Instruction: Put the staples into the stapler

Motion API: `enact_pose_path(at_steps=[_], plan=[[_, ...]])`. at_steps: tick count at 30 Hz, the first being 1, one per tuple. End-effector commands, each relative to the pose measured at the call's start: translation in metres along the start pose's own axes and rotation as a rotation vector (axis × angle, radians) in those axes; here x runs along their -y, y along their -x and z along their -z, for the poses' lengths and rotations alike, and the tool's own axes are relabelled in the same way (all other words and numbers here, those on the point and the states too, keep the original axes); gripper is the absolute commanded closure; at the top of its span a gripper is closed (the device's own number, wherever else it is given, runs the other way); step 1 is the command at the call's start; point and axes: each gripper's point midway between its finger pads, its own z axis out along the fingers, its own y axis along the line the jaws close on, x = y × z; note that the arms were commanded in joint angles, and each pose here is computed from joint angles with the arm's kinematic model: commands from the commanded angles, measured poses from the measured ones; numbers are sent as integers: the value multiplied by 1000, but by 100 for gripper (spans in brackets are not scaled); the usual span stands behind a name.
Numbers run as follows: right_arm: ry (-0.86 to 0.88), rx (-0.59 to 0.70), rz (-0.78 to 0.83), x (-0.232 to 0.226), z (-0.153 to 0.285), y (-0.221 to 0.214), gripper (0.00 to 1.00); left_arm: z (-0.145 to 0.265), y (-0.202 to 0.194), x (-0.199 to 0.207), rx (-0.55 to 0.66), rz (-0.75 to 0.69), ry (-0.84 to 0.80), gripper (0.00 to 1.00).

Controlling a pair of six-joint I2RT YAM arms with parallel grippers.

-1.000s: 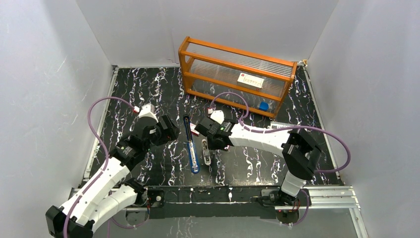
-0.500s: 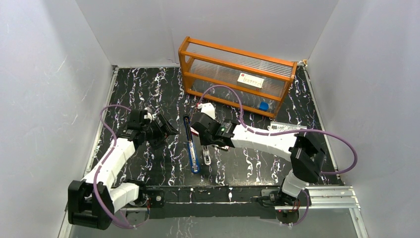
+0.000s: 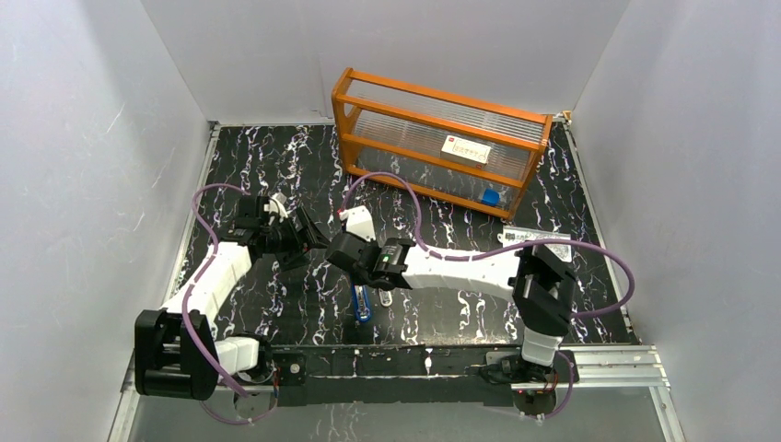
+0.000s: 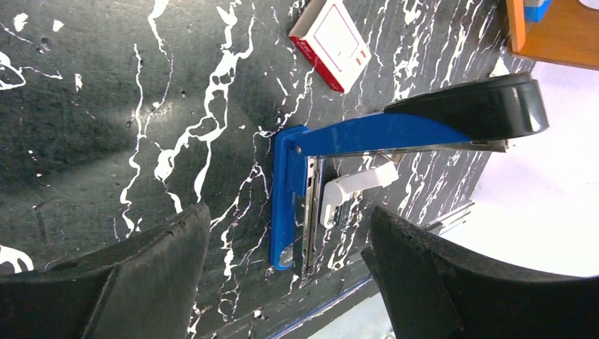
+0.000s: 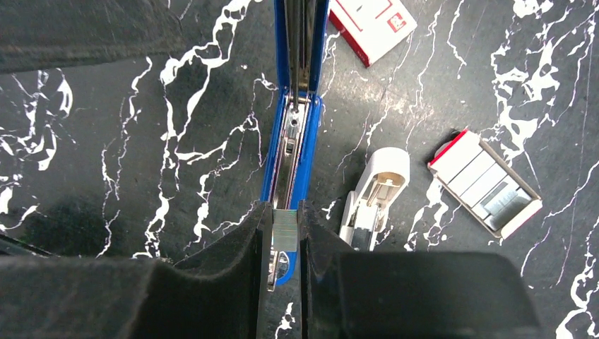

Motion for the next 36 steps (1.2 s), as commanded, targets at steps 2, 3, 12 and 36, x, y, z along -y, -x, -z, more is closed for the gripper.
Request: enact_pose_path(at_steps=[2, 3, 12, 36], plan=[[-35, 65, -49, -8, 1, 12, 74, -2, -7, -11, -31, 1, -1, 19], [-34, 60, -49, -9, 0, 10, 74, -3, -7, -12, -32, -2, 1, 19], [-19, 54, -9, -17, -11, 7, 73, -10, -13, -23, -60, -2, 23, 21], [-52, 10, -32, -22, -32, -6, 73, -10, -12, -24, -54, -1, 32, 23]])
